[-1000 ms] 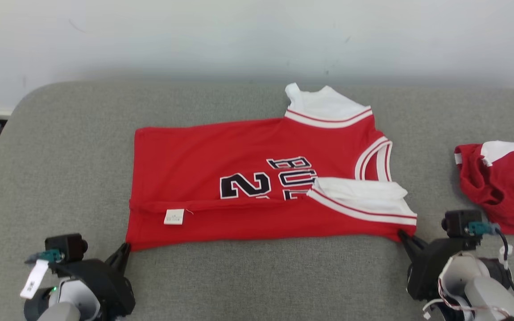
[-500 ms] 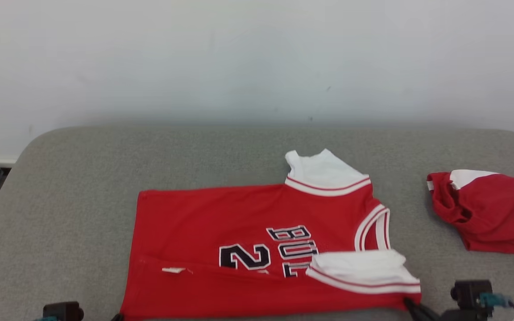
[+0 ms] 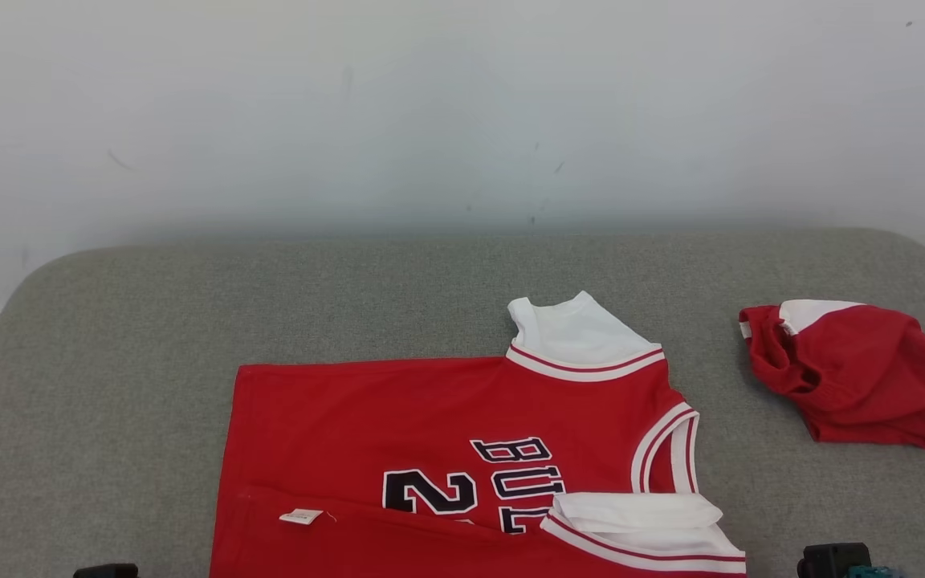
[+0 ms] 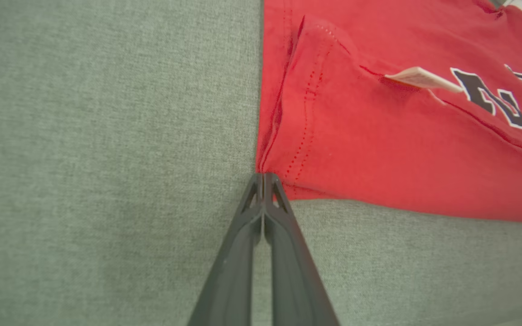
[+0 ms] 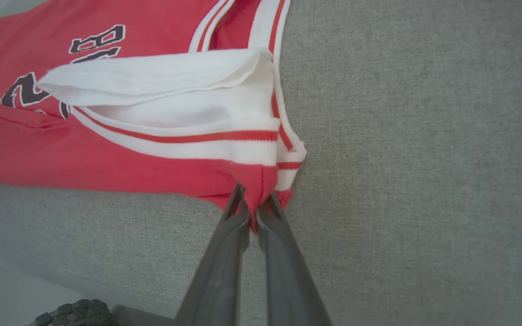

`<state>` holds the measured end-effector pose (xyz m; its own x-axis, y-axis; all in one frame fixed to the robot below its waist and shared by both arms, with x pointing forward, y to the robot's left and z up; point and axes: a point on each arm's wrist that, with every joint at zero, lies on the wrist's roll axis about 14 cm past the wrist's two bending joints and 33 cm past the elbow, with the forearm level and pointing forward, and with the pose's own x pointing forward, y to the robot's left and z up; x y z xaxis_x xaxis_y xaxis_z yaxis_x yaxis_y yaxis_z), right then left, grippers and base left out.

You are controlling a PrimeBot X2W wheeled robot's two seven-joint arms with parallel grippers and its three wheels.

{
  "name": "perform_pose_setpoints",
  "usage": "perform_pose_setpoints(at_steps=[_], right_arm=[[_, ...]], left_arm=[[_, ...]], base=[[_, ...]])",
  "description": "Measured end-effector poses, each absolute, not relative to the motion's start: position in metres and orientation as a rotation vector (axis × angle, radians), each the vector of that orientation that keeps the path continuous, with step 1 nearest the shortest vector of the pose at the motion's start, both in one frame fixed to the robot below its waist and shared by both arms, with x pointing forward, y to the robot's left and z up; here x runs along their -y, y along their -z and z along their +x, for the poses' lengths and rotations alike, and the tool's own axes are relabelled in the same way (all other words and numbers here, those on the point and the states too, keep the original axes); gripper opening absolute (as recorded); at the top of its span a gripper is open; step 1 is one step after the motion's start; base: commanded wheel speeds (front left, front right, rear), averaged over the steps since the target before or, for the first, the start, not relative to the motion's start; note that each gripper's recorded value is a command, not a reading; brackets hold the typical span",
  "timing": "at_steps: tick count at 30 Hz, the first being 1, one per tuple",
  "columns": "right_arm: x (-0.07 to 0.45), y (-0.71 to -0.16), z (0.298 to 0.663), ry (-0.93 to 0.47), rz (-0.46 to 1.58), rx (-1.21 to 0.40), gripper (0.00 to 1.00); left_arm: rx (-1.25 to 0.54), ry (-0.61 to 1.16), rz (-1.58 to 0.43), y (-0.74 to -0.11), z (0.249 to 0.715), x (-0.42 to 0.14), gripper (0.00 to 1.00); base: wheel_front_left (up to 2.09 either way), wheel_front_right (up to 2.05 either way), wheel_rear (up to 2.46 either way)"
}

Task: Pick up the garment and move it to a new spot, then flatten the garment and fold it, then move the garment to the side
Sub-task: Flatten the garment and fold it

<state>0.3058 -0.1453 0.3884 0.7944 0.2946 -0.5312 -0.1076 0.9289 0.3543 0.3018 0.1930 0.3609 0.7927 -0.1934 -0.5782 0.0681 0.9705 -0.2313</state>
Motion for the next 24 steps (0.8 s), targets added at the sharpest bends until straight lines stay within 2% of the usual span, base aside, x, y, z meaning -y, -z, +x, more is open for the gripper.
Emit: perform_pose_setpoints(at_steps=[1,2,3,11,18,24], right_arm=[[0.144,-0.386,0.305,-0.22,0.297,-0.631,1.0],[0.144,-0.386,0.305,-0.22,0.297,-0.631,1.0],[0.144,-0.387,0.305,-0.22,0.294,-0.633,1.0],[0.145,-0.428,0.325,-0.225,0.389,-0.507,1.0],[0.145,-0.48,0.34,-0.246,0.415,-0.318,1.0],[0.163,-0.514,0.353,-0.18,0.399,-0.15,1.0]], left_arm=[[-0.647,0.136,-0.206,-0.36,0.302,-0.193,0.39],[-0.647,0.136,-0.206,-0.36,0.302,-0.193,0.39],[-0.651,0.133,-0.205,-0.36,0.301,-0.194,1.0],[-0.534,0.148,-0.204,-0.39,0.32,-0.193,1.0],[-0.257,0.104,-0.229,-0.452,0.351,-0.199,1.0],[-0.045,0.019,-0.156,-0.495,0.362,-0.214,1.0]], base=[[0.0,0.0,0.0],[0.0,0.0,0.0],[0.0,0.0,0.0],[0.0,0.0,0.0],[0.0,0.0,0.0],[0.0,0.0,0.0]])
